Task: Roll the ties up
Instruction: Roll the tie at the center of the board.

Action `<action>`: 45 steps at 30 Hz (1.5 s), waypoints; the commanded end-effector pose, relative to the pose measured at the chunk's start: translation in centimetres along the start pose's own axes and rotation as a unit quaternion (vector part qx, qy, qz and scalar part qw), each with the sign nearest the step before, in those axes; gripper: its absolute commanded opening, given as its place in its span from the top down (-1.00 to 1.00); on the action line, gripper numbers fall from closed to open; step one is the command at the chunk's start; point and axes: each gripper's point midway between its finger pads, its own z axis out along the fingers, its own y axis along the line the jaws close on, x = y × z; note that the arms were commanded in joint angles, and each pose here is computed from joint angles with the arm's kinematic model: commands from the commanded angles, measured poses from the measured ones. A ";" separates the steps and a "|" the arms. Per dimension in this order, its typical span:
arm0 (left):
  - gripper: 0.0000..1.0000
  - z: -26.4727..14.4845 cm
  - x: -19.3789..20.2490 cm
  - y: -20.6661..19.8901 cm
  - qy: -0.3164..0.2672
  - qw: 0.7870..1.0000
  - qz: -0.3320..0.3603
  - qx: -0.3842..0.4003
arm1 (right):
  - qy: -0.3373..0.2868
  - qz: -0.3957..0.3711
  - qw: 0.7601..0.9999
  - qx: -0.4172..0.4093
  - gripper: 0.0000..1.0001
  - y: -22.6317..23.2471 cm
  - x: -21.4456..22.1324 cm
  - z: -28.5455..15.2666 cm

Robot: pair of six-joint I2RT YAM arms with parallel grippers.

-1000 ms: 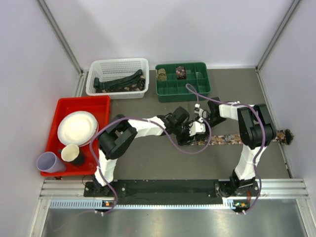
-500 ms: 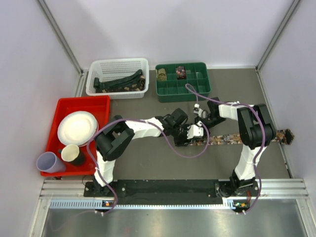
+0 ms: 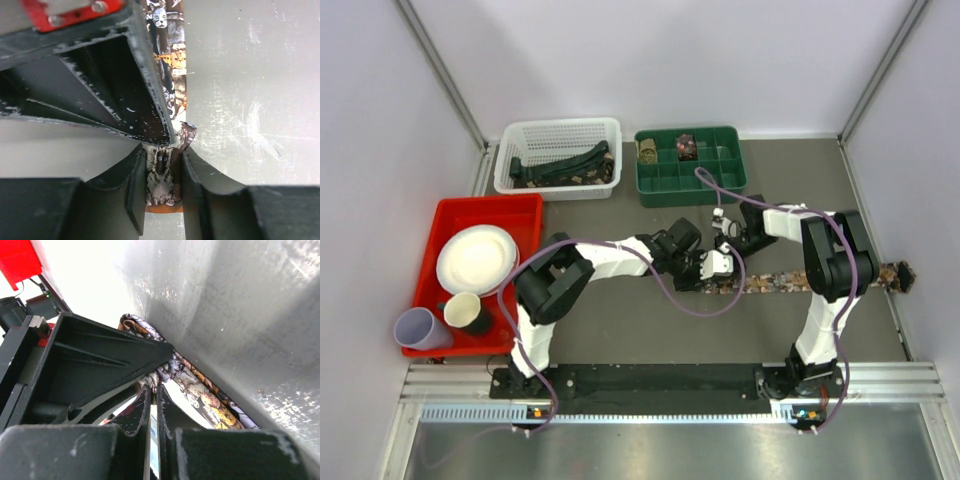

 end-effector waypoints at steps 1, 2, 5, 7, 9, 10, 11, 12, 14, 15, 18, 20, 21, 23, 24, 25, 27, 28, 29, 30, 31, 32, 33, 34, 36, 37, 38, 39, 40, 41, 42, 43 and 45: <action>0.40 -0.1 9.3 -4.0 0.142 0.988 -0.029 0.046 | -0.012 -0.029 0.999 0.015 1.00 -0.2 -1.3 -0.8; 0.40 -0.1 9.4 -4.2 0.141 0.988 -0.031 0.049 | -0.014 -0.028 0.999 0.019 1.00 -0.5 -1.4 -0.9; 0.17 -0.2 9.1 -4.3 0.137 0.989 -0.038 0.048 | -0.016 -0.044 0.999 0.028 1.00 -1.4 -1.7 -0.6; -0.08 -0.3 8.4 -4.0 0.127 0.990 -0.046 0.042 | -0.012 -0.039 0.999 0.033 1.00 -2.0 -1.6 -0.2; -0.16 -0.6 7.8 -3.7 0.108 0.991 -0.065 0.044 | -0.013 -0.042 0.998 0.043 1.00 -2.8 -1.8 0.1; -0.18 -0.8 7.9 -3.8 0.104 0.991 -0.072 0.046 | -0.011 -0.045 0.998 0.046 1.00 -3.1 -1.8 0.3; -0.24 -0.9 7.6 -3.5 0.094 0.992 -0.077 0.040 | -0.012 -0.047 0.997 0.052 1.00 -3.4 -1.8 0.3; -0.26 -1.4 7.2 -2.9 0.080 0.993 -0.083 0.033 | -0.011 -0.049 0.997 0.054 1.00 -3.6 -1.9 0.4; -0.29 -1.7 6.8 -2.8 0.051 0.993 -0.104 0.032 | -0.011 -0.054 0.997 0.060 1.00 -4.0 -1.9 0.5; -0.32 -2.3 6.5 -1.8 0.034 0.992 -0.117 0.019 | -0.011 -0.056 0.996 0.063 1.00 -4.2 -2.0 0.5; -0.37 -3.3 5.5 -0.4 -0.027 0.987 -0.160 0.006 | -0.011 -0.064 0.995 0.074 1.00 -4.7 -2.0 0.5; -0.37 -3.7 5.7 -0.4 -0.051 0.981 -0.184 0.009 | -0.011 -0.069 0.994 0.083 1.00 -5.2 -1.8 0.6; -0.37 -4.0 4.1 0.5 -0.087 0.983 -0.162 -0.007 | -0.011 -0.072 0.994 0.086 1.00 -5.3 -1.7 0.6; -0.37 -3.8 4.2 -0.2 -0.100 0.983 -0.152 0.005 | -0.013 -0.071 0.993 0.091 1.00 -5.6 -1.8 0.6; -0.37 -3.7 3.8 0.1 -0.113 0.983 -0.144 0.001 | -0.013 -0.071 0.993 0.092 1.00 -5.6 -1.8 0.6; -0.36 -3.5 3.9 0.0 -0.115 0.982 -0.152 0.003 | -0.017 -0.074 0.993 0.093 1.00 -5.6 -2.1 0.7; -0.35 -3.2 3.6 -0.1 -0.122 0.982 -0.145 0.009 | -0.014 -0.073 0.991 0.108 1.00 -6.1 -2.1 0.7; -0.35 -3.0 3.4 -0.1 -0.126 0.982 -0.139 0.008 | -0.012 -0.072 0.991 0.111 1.00 -6.2 -2.1 0.7; -0.35 -2.9 3.2 -0.3 -0.129 0.983 -0.131 0.011 | -0.008 -0.068 0.990 0.120 1.00 -6.5 -2.0 0.6; -0.35 -2.8 3.1 -0.6 -0.130 0.983 -0.125 0.019 | -0.005 -0.066 0.990 0.123 1.00 -6.6 -1.8 0.7; -0.35 -2.7 3.1 -0.7 -0.130 0.985 -0.115 0.020 | -0.004 -0.064 0.990 0.127 1.00 -6.8 -1.7 0.6; -0.34 -2.6 3.1 -0.9 -0.128 0.985 -0.110 0.023 | -0.003 -0.062 0.989 0.136 1.00 -7.0 -1.7 0.5; -0.33 -2.4 3.1 -1.0 -0.127 0.986 -0.108 0.026 | -0.003 -0.061 0.988 0.139 1.00 -7.1 -1.6 0.5; -0.32 -2.3 3.1 -1.1 -0.127 0.986 -0.107 0.026 | -0.002 -0.061 0.988 0.142 1.00 -7.1 -1.6 0.5; -0.30 -2.0 2.8 -1.0 -0.128 0.986 -0.101 0.023 | 0.004 -0.065 0.986 0.151 1.00 -7.3 -1.3 0.6; -0.29 -1.9 2.6 -1.0 -0.129 0.986 -0.107 0.022 | 0.005 -0.066 0.986 0.153 1.00 -7.2 -1.3 0.6; -0.28 -1.6 2.5 -0.9 -0.131 0.985 -0.108 0.021 | 0.007 -0.068 0.985 0.158 1.00 -7.3 -1.2 0.6; -0.19 -1.6 1.9 -0.6 -0.136 0.985 -0.106 0.020 | 0.009 -0.071 0.985 0.159 1.00 -7.2 -1.2 0.7; -0.11 -1.5 1.8 -0.5 -0.134 0.985 -0.111 0.018 | 0.011 -0.073 0.984 0.161 1.00 -7.2 -1.1 0.7; -0.03 -1.5 1.5 -0.4 -0.137 0.984 -0.109 0.017 | 0.012 -0.072 0.983 0.166 1.00 -7.4 -1.1 0.8; 0.12 -1.5 1.2 -0.2 -0.139 0.984 -0.109 0.016 | 0.013 -0.069 0.983 0.168 1.00 -7.5 -1.2 0.8; 0.19 -1.6 1.0 -0.1 -0.141 0.984 -0.108 0.014 | 0.015 -0.069 0.983 0.170 1.00 -7.5 -1.1 0.8; 0.29 -2.0 0.0 0.3 -0.149 0.983 -0.106 0.011 | 0.019 -0.065 0.982 0.174 1.00 -7.8 -1.0 0.9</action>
